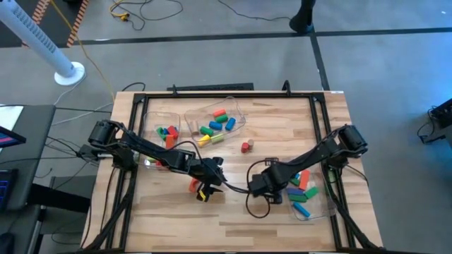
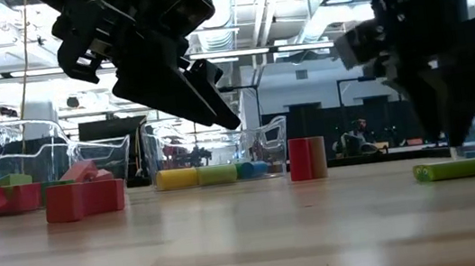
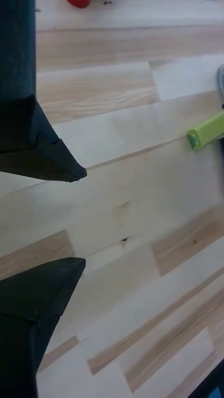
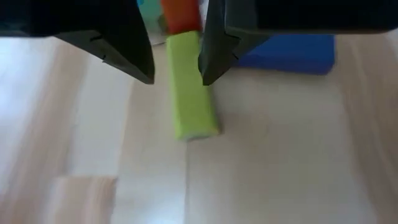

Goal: Sort blocks by size
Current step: Adjust the green rectangular block, then put the red cylindrical block into the top transparent bin

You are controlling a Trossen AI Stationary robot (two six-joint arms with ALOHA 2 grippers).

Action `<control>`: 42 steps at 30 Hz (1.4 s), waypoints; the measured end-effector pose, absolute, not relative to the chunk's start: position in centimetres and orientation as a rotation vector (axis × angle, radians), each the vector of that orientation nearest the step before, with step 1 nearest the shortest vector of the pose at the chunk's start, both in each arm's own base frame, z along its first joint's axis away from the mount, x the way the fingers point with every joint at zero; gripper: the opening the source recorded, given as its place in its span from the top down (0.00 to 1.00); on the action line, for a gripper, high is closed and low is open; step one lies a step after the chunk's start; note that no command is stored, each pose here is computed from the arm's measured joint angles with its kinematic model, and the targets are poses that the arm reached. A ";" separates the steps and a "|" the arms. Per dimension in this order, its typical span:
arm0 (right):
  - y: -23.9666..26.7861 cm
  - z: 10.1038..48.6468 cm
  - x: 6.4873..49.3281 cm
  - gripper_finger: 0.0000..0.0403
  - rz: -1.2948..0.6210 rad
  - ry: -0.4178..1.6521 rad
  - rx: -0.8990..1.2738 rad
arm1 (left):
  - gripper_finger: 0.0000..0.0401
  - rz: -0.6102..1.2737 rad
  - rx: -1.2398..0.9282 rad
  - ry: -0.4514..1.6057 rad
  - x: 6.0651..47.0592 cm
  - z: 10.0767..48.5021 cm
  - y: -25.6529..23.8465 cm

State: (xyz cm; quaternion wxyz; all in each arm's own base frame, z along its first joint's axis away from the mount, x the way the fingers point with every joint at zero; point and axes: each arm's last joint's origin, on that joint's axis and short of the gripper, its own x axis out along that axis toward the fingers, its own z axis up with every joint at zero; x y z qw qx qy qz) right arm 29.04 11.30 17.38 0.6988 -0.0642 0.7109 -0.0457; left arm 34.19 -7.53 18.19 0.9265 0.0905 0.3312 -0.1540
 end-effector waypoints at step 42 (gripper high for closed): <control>11.9 19.8 32.7 0.70 -0.012 1.332 -0.085 | 0.49 -0.241 0.214 0.642 34.5 18.5 -7.3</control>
